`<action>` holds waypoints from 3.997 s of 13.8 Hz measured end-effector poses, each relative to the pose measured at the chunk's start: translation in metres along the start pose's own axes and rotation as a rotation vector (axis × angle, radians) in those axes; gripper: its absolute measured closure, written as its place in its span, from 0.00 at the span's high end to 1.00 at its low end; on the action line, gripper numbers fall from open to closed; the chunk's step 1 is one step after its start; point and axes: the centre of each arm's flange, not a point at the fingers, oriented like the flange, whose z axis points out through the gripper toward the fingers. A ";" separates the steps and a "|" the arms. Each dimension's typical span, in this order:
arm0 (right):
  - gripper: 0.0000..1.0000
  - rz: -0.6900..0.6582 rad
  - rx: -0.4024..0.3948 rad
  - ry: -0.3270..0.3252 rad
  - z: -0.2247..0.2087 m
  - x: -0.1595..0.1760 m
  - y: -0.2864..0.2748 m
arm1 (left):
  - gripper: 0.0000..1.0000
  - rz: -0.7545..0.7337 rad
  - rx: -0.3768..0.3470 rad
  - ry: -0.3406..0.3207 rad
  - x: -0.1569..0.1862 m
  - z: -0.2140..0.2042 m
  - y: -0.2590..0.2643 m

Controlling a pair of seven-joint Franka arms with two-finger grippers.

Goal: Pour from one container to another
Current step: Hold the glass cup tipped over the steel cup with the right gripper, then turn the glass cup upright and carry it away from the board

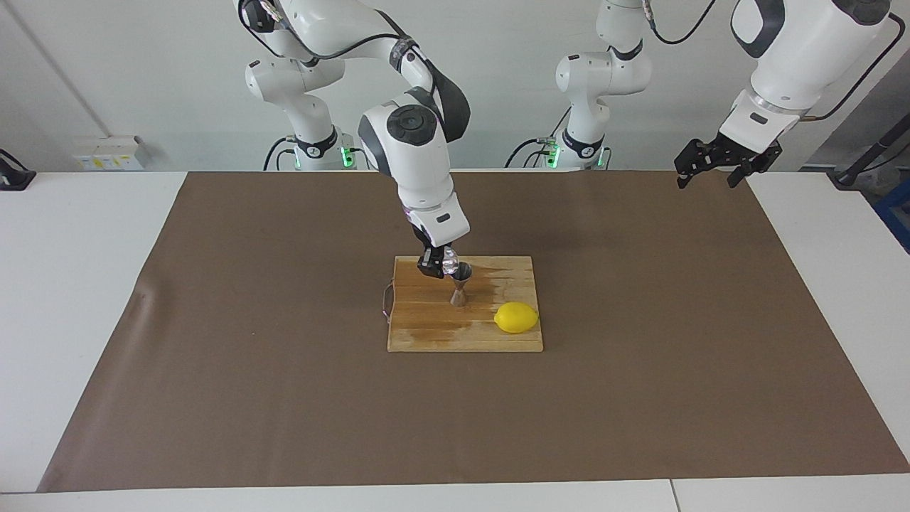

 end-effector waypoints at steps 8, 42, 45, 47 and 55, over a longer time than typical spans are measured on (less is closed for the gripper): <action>0.49 0.021 -0.017 -0.033 0.005 0.010 0.011 | 1.00 0.000 0.000 0.000 0.000 0.000 0.000; 0.49 -0.044 -0.025 -0.136 0.002 0.021 -0.010 | 1.00 0.000 0.000 0.000 0.000 0.000 0.000; 0.49 -0.044 -0.027 -0.132 0.001 0.022 -0.010 | 1.00 0.000 0.000 0.000 0.000 0.000 0.000; 0.49 -0.045 -0.038 -0.119 -0.001 0.023 -0.008 | 1.00 0.000 0.000 0.000 0.000 0.000 0.000; 0.49 0.008 0.000 0.124 -0.046 -0.056 0.058 | 1.00 0.000 0.000 0.000 0.000 0.000 0.000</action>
